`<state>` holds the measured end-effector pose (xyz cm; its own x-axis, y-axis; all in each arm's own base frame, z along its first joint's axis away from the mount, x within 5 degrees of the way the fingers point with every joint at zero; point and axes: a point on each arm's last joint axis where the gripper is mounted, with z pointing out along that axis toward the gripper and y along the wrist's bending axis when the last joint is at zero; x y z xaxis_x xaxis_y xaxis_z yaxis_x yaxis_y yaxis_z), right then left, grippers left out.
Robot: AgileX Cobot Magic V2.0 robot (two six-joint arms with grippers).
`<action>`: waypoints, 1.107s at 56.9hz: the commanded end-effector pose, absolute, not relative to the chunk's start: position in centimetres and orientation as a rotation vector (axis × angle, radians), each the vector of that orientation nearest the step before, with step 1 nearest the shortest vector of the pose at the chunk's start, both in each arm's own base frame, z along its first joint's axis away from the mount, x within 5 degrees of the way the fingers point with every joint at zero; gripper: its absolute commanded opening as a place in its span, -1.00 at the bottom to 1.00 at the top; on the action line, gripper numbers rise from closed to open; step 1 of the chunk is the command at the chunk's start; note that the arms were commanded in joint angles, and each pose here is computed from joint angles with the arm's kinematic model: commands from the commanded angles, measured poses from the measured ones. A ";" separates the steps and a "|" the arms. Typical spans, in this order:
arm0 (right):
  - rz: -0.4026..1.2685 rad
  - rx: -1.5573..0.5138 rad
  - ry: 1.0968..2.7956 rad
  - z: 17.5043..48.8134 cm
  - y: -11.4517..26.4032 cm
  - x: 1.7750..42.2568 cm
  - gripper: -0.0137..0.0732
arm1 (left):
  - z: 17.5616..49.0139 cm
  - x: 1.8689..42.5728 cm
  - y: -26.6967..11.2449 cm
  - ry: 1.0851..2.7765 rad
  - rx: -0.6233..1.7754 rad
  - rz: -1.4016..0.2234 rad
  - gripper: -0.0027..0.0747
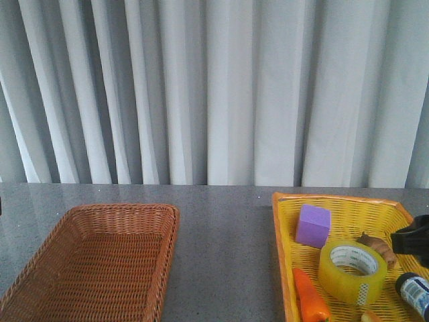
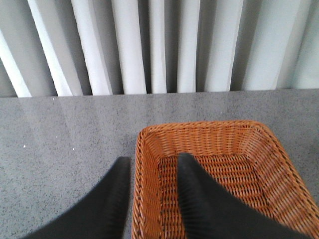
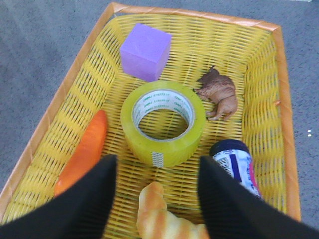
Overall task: Transfer tape with both arms
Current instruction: 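Lower the right gripper into the yellow basket over the tape roll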
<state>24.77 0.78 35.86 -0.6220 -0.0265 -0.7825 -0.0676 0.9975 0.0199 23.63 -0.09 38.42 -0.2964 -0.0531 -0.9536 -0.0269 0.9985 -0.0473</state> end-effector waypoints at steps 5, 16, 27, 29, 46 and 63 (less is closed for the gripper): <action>0.063 -0.070 2.165 37.3 0.8 25.2 0.63 | 40.4 23.6 -0.2 1.752 -0.077 -0.066 0.34; 0.060 -0.060 2.136 37.5 0.7 25.3 0.61 | 40.3 23.7 -0.2 1.755 -0.076 -0.065 0.46; 0.071 -0.014 2.074 37.9 0.6 26.6 0.52 | 39.7 24.3 -0.2 1.783 -0.080 -0.066 0.46; 0.057 -0.033 2.086 37.8 0.6 27.2 0.50 | 39.5 24.4 -0.2 1.797 -0.081 -0.065 0.46; 0.033 0.009 2.254 36.7 0.3 34.4 0.32 | 38.2 24.9 -0.2 1.907 -0.088 -0.058 0.46; -0.042 0.007 2.483 32.8 -0.1 40.3 0.32 | 38.1 24.8 -0.2 1.918 -0.089 -0.057 0.46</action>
